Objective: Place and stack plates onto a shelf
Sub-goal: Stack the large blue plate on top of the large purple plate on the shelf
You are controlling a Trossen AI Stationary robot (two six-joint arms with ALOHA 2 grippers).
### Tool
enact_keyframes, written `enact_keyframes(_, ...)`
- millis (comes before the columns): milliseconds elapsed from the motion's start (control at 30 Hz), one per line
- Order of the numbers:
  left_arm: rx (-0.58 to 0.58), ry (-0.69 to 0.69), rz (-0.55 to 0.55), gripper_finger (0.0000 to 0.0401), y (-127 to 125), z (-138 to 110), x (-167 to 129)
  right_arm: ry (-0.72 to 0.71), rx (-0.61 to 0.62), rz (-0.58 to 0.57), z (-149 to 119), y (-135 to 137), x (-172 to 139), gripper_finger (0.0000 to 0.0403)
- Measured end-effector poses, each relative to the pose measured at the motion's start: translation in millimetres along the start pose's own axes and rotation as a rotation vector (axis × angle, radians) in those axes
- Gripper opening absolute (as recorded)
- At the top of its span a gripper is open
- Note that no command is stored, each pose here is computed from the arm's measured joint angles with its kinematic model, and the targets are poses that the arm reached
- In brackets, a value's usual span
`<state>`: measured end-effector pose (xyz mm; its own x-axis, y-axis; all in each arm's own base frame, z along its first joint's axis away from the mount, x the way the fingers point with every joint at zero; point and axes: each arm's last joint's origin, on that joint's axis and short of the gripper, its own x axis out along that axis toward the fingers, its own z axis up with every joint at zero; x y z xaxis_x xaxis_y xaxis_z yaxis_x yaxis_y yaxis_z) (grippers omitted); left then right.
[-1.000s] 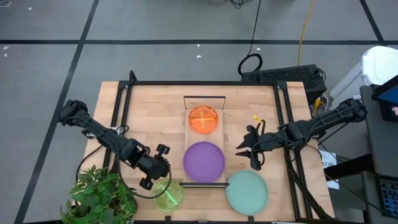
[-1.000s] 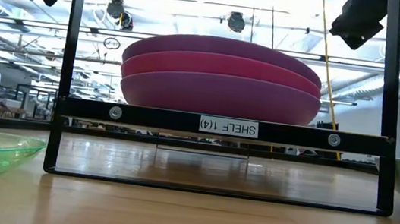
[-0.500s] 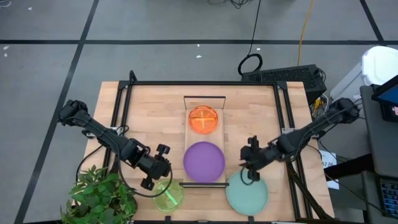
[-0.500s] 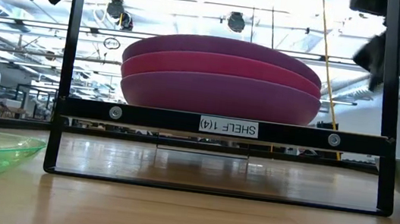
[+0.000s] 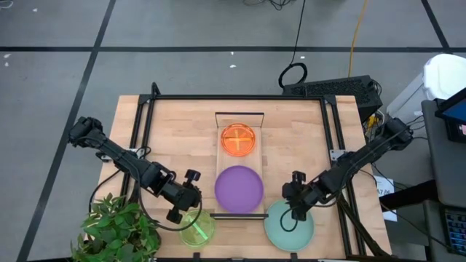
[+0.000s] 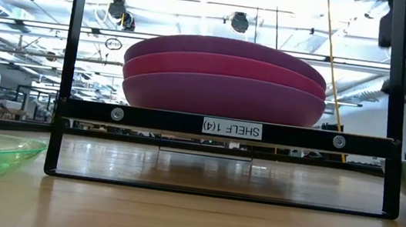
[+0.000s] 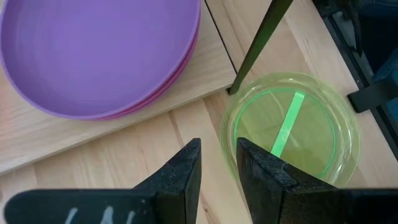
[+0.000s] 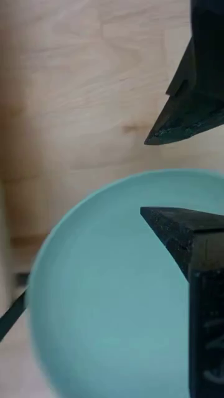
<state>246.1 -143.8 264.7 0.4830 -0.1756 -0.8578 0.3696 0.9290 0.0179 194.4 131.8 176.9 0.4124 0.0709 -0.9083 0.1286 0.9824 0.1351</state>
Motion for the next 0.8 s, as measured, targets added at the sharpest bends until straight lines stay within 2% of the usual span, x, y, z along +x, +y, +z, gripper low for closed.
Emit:
enact_keyframes(133, 0.002, -0.001, 0.0, 0.0108, 0, 0, 0, 0.032, 0.005, -0.027, -7, -4, 11, 0.0148)
enact_keyframes(300, 0.018, -0.002, 0.0, 0.0108, 0, 0, 0, 0.022, 0.032, 0.028, -12, -5, 19, 0.0138)
enact_keyframes(467, 0.018, -0.002, 0.0, 0.0108, 0, 0, 0, 0.063, 0.09, 0.018, -22, -12, 26, 0.0118)
enact_keyframes(667, 0.019, -0.003, 0.0, 0.0108, 0, 0, 0, 0.112, 0.15, 0.028, -29, -15, 29, 0.0054)
enact_keyframes(800, 0.02, -0.003, 0.0, 0.0108, 0, 0, 0, 0.116, 0.143, 0.051, -28, -15, 24, 0.0008)
